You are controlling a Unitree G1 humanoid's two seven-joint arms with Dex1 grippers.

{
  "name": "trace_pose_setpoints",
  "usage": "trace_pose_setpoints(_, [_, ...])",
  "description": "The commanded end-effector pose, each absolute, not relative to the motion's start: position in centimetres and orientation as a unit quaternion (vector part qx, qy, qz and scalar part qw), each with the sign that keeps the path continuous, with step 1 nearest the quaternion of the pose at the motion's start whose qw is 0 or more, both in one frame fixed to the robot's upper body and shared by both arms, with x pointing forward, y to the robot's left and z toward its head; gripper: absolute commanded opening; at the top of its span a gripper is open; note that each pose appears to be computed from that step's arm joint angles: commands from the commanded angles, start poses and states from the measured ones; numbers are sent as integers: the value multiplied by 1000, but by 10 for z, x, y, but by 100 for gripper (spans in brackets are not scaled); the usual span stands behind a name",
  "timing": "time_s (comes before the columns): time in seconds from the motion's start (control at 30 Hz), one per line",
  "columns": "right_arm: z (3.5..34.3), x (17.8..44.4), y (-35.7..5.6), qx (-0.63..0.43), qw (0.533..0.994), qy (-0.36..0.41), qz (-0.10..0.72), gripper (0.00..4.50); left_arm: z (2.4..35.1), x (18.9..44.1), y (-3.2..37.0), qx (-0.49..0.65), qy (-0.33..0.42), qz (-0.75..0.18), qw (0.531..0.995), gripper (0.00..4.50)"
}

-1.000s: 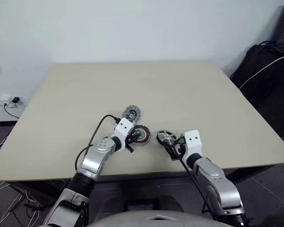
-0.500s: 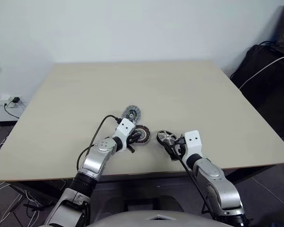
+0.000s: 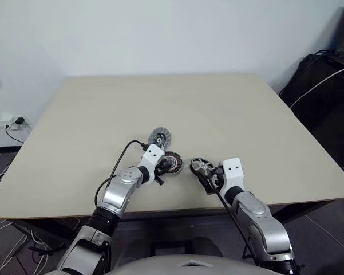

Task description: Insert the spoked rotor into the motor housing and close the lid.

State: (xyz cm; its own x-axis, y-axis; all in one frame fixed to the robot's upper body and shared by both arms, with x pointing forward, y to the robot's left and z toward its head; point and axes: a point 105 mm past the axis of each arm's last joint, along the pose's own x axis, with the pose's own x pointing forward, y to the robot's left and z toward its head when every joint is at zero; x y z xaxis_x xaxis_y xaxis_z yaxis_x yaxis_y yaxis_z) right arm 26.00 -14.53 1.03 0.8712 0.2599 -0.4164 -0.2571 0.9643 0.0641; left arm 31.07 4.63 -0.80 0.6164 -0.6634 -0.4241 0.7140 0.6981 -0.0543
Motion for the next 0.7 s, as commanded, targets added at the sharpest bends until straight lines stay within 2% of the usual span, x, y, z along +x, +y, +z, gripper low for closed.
trace_pose_setpoints(0.03, [27, 266, -146, 0, 975, 180, 130, 450, 12, 318, 43, 57, 171, -388, 904, 266])
trace_pose_setpoints(0.1, [27, 265, -146, 0, 975, 180, 130, 450, 19, 317, 45, 52, 157, -387, 907, 327])
trace_pose_setpoints(0.3, [27, 265, -146, 0, 974, 181, 133, 450, 41, 314, 49, 35, 120, -381, 916, 327])
trace_pose_setpoints(0.43, [29, 266, -144, 2, 974, 179, 137, 450, 58, 305, 57, 11, 100, -380, 920, 241])
trace_pose_setpoints(0.67, [39, 270, -135, 3, 974, 165, 155, 450, 50, 290, 89, -4, 127, -338, 933, 7])
trace_pose_setpoints(0.7, [42, 272, -131, 1, 973, 162, 162, 450, 48, 287, 96, -6, 131, -328, 935, 3])
